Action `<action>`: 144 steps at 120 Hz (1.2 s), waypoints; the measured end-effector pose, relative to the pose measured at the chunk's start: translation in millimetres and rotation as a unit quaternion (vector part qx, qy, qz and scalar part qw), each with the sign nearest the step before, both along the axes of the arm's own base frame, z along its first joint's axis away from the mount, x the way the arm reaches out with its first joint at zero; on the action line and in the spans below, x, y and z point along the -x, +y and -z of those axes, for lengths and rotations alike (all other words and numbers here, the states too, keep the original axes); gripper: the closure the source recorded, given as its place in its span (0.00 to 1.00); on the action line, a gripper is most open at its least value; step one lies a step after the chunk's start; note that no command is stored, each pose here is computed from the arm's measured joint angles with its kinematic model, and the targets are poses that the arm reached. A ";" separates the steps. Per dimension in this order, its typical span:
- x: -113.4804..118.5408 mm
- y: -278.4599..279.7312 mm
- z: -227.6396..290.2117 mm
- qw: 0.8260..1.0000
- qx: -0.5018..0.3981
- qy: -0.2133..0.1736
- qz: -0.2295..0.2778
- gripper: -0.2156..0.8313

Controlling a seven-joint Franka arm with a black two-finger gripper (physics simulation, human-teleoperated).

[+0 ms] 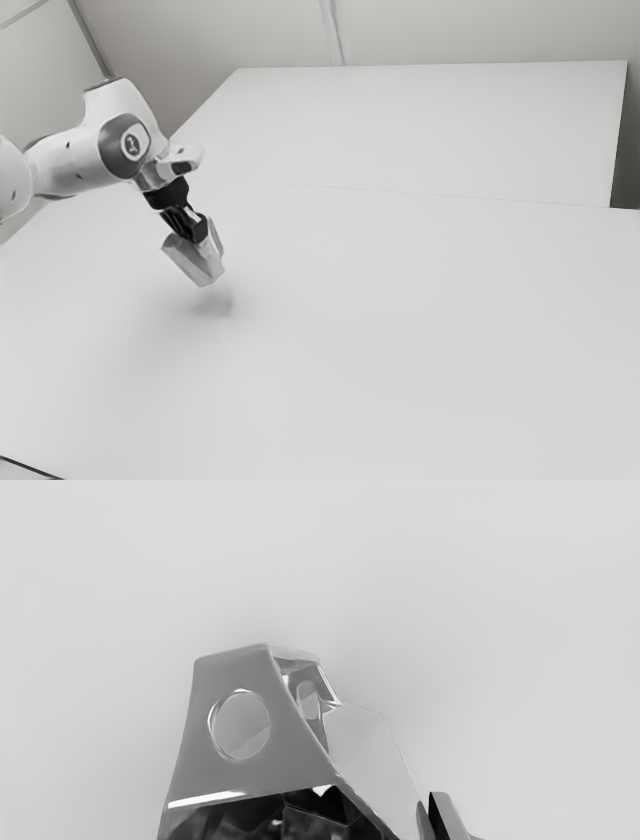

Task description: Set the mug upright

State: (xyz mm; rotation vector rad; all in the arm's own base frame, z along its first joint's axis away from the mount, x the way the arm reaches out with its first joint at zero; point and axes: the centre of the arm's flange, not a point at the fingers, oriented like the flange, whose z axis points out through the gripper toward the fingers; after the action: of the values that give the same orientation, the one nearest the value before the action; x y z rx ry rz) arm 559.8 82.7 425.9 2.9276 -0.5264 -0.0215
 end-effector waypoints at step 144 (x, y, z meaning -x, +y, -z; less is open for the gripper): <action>-32.0 -118.7 80.5 0.984 -0.134 -0.020 -0.117 0.95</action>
State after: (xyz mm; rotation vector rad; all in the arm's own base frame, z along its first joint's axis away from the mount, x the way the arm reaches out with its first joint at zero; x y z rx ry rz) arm 591.8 -36.0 345.4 3.2405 -0.1925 -0.0040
